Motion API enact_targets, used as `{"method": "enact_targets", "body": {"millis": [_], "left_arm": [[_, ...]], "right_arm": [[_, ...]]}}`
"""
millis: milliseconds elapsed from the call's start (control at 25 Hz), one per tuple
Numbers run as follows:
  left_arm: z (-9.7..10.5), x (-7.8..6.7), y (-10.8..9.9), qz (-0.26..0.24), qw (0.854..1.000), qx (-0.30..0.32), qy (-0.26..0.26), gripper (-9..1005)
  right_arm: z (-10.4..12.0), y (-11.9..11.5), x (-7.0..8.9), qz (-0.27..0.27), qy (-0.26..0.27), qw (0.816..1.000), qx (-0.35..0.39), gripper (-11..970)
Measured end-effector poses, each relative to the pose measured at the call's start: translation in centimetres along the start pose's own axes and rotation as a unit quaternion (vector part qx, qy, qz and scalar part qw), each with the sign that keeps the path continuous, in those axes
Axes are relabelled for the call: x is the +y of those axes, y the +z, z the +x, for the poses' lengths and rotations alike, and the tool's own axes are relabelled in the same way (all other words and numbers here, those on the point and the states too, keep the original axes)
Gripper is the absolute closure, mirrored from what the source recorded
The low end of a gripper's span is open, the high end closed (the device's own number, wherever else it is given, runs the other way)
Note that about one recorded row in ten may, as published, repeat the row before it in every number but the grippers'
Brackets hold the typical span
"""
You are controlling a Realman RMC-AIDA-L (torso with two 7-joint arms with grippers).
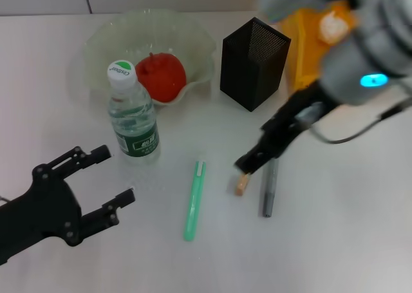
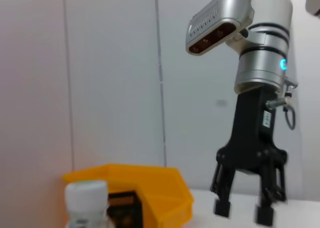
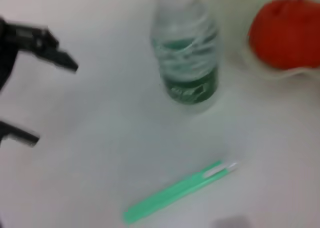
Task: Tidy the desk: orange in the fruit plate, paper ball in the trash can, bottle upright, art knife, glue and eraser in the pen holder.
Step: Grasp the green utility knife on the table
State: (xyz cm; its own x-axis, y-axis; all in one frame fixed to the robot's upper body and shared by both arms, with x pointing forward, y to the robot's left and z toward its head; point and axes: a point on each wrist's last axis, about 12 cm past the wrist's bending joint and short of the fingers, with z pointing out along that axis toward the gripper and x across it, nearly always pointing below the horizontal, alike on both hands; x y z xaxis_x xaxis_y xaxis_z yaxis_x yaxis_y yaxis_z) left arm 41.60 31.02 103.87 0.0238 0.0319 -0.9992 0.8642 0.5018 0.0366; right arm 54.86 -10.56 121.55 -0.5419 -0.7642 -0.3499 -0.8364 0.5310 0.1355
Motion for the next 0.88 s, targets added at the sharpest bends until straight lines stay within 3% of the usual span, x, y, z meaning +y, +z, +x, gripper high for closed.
{"method": "enact_targets", "body": {"millis": [120,160,280,880], "left_arm": [[0.3,-0.1,-0.5,-0.013,1.0,0.006,0.0,244],[0.3,-0.2,-0.9,-0.02,1.0,0.007,0.0,244],[0.3,-0.2,-0.9,-0.02,1.0,0.007,-0.001,244],[0.6,-0.4,-0.7,-0.025,1.0,0.01,-0.006,246]], "right_arm": [[-1.5,1.9,1.2,0.011,-0.021,0.999,0.033,125],[-2.4,3.7,1.8,0.027,-0.031,0.998,0.055,125],[-3.1,5.3,1.7,0.036,-0.027,0.996,0.073,126],[-4.6,8.3,0.4,0.03,0.005,0.999,0.033,126]]}}
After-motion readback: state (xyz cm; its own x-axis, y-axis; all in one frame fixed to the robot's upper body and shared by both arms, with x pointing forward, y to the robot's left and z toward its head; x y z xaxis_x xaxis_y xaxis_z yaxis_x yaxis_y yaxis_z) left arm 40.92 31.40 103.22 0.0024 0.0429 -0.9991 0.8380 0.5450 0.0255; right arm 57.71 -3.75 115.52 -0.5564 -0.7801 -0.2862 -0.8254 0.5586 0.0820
